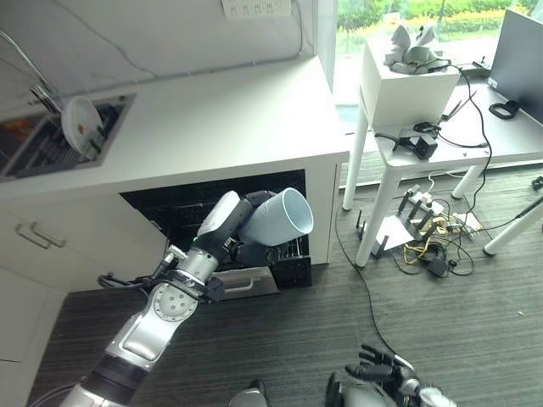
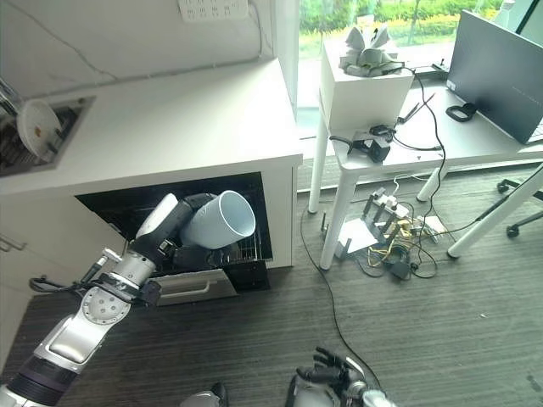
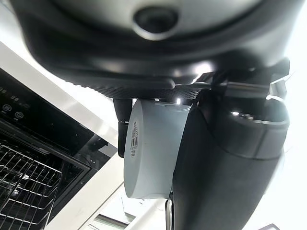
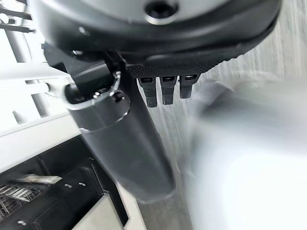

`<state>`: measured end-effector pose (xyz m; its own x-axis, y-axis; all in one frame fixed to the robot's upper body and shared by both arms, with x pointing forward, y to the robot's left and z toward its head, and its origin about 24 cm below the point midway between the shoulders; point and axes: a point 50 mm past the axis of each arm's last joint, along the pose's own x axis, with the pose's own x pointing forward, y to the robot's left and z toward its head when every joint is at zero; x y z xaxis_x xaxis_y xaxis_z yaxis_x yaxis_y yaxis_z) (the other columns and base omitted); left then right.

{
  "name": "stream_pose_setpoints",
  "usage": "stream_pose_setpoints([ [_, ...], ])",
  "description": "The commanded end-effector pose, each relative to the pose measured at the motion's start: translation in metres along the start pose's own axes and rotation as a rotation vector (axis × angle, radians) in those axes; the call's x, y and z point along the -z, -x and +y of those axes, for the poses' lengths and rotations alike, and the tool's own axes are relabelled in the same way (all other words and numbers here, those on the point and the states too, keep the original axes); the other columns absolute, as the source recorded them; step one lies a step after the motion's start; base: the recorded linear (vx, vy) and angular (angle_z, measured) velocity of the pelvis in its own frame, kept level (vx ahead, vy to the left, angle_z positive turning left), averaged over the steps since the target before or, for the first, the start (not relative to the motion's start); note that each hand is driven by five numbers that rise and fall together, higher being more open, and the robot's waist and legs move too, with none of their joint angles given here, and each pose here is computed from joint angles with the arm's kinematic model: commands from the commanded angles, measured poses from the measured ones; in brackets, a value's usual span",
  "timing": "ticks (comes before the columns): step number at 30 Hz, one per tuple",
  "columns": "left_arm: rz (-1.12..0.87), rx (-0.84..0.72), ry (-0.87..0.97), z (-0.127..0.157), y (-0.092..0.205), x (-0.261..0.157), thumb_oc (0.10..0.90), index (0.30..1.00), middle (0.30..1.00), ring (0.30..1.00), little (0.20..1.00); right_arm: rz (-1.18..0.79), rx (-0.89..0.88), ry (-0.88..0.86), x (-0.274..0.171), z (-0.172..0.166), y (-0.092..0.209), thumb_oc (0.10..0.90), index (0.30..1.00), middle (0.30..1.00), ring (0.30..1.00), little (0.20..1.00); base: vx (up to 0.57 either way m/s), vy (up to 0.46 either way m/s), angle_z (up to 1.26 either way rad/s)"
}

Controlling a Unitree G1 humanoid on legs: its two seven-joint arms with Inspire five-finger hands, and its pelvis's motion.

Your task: Place the dishes in the dishwasher.

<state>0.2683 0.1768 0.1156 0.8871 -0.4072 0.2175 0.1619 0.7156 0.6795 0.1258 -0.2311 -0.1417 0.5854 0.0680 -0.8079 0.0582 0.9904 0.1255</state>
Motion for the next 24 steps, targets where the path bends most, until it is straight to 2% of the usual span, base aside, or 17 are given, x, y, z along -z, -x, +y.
stream_pose_setpoints([
  [1, -0.241, -0.192, -0.031, 0.046, -0.012, -0.041, 0.4, 0.3, 0.3, 0.3, 0.3, -0.023, 0.018, -0.031, -0.001, -0.004, 0.001, 0.8, 0.9, 0.9, 0.9, 0.9, 0.0, 0.148, -0.09],
  [14, -0.174, -0.248, -0.101, 0.054, 0.009, -0.024, 0.4, 0.3, 0.3, 0.3, 0.3, -0.021, 0.098, -0.068, -0.004, -0.005, -0.001, 0.8, 0.9, 0.9, 0.9, 0.9, 0.0, 0.222, -0.1],
  [20, -0.165, -0.237, -0.107, 0.055, 0.001, -0.023, 0.4, 0.3, 0.3, 0.3, 0.3, 0.018, 0.201, -0.148, 0.008, -0.021, 0.005, 0.8, 0.9, 0.9, 0.9, 0.9, 0.05, 0.19, -0.04],
  [24, -0.173, -0.199, -0.101, 0.05, -0.012, -0.026, 0.4, 0.3, 0.3, 0.3, 0.3, 0.026, 0.244, -0.203, 0.017, -0.03, 0.011, 0.8, 0.9, 0.9, 0.9, 0.9, 0.1, 0.093, 0.53],
])
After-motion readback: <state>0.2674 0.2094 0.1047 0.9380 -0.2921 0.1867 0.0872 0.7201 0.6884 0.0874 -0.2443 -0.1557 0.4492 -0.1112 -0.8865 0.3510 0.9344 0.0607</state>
